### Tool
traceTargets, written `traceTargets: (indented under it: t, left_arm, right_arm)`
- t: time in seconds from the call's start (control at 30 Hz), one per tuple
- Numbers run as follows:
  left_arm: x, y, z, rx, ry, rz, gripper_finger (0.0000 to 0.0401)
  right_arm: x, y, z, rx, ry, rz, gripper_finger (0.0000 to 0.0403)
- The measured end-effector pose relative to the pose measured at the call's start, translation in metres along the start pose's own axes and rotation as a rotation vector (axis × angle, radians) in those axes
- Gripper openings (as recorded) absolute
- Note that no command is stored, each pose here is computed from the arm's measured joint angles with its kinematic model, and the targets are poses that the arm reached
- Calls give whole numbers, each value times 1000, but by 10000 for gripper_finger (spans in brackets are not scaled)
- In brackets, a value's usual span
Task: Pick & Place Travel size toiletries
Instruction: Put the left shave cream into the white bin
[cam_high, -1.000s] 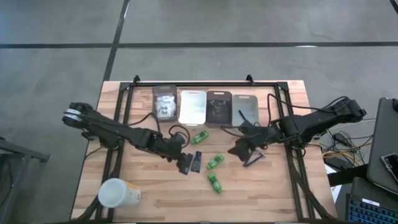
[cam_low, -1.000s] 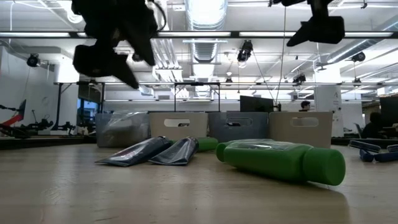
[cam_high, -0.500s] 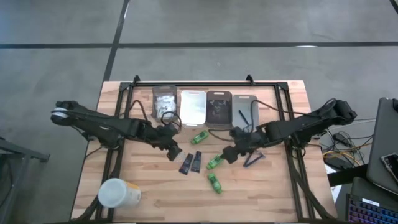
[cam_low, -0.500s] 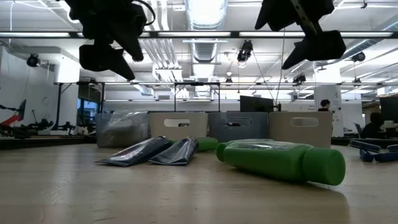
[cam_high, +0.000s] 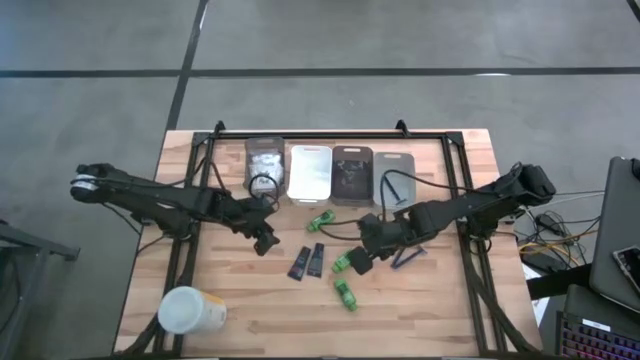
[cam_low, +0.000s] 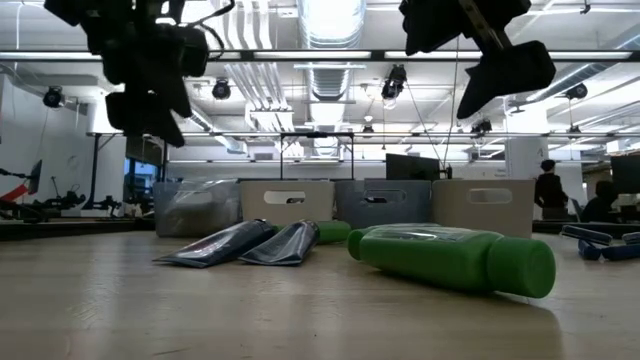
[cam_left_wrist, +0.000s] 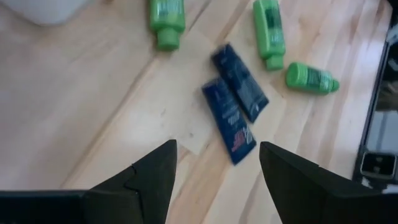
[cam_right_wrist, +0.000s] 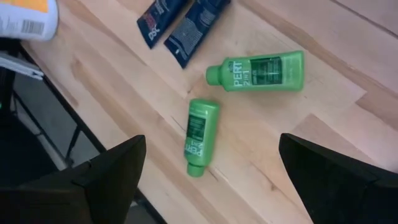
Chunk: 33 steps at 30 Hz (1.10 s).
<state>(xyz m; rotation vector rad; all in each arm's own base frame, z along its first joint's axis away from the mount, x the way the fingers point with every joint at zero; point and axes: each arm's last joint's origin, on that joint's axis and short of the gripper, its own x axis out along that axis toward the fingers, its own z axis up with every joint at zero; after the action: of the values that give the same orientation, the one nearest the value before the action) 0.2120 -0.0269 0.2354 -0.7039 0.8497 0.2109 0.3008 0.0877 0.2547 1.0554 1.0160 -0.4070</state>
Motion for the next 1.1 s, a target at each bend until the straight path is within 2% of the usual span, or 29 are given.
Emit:
traceTargets:
  t: [0.17, 0.33, 0.5, 0.73, 1.1]
  left_arm:
    - [5, 8, -9, -23, 21, 5, 234]
    - [9, 8, -8, -86, -6, -23, 234]
    - [16, 7, -5, -161, -56, -3, 233]
    - [37, 4, -2, -285, -53, 10, 232]
    - [76, -21, 14, -355, 28, 104, 229]
  right_arm:
    - [-5, -4, 0, 25, -24, -18, 363]
    - [-6, -15, 4, 22, -30, -116, 363]
    - [-7, -25, 8, 14, -5, -202, 363]
    - [-10, -38, 5, -104, 65, -326, 363]
    - [-23, -57, 9, -277, 151, -465, 363]
